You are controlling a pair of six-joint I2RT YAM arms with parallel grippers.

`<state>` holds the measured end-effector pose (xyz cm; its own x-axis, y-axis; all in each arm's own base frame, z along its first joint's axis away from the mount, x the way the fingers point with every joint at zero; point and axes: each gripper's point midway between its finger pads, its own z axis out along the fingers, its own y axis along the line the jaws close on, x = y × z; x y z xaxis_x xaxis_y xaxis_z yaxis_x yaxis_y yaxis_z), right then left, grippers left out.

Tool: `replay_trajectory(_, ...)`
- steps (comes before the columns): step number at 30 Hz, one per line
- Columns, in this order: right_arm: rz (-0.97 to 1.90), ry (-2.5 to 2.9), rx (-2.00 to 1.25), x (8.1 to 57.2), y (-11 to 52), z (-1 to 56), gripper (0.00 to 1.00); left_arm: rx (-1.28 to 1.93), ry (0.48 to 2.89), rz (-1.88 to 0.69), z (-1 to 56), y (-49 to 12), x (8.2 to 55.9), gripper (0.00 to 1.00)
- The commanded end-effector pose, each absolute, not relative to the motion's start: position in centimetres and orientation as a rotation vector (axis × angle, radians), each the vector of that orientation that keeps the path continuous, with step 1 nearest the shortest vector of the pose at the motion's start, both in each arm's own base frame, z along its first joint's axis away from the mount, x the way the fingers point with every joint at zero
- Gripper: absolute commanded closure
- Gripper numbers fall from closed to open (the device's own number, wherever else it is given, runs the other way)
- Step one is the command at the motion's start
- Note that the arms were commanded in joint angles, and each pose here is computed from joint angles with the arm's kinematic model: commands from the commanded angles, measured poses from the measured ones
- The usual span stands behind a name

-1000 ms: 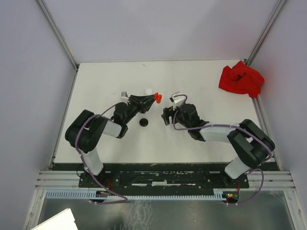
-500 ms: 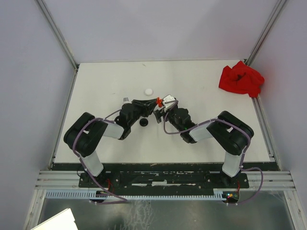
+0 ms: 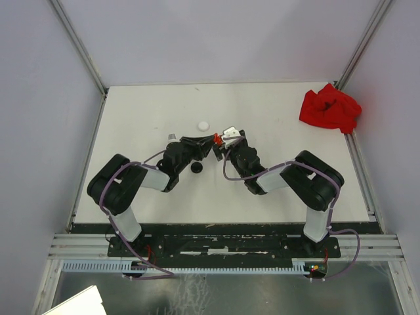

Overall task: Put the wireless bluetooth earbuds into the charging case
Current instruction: Close the charging case.

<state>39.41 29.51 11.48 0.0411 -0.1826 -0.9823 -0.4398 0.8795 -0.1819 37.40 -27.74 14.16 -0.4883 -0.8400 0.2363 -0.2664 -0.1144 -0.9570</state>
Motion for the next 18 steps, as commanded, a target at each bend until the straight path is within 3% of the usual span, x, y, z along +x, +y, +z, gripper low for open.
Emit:
replay_trajectory(1,0.125,1.461,-0.434,40.3,28.2,14.5,0.13,-1.228,1.61,-1.731,16.4,-27.6,37.2,0.97)
replay_trajectory(18,-0.079,1.476,-0.4,39.7,23.8,15.0,0.09,-1.227,1.607,-1.719,15.1,-27.1,37.4,0.97)
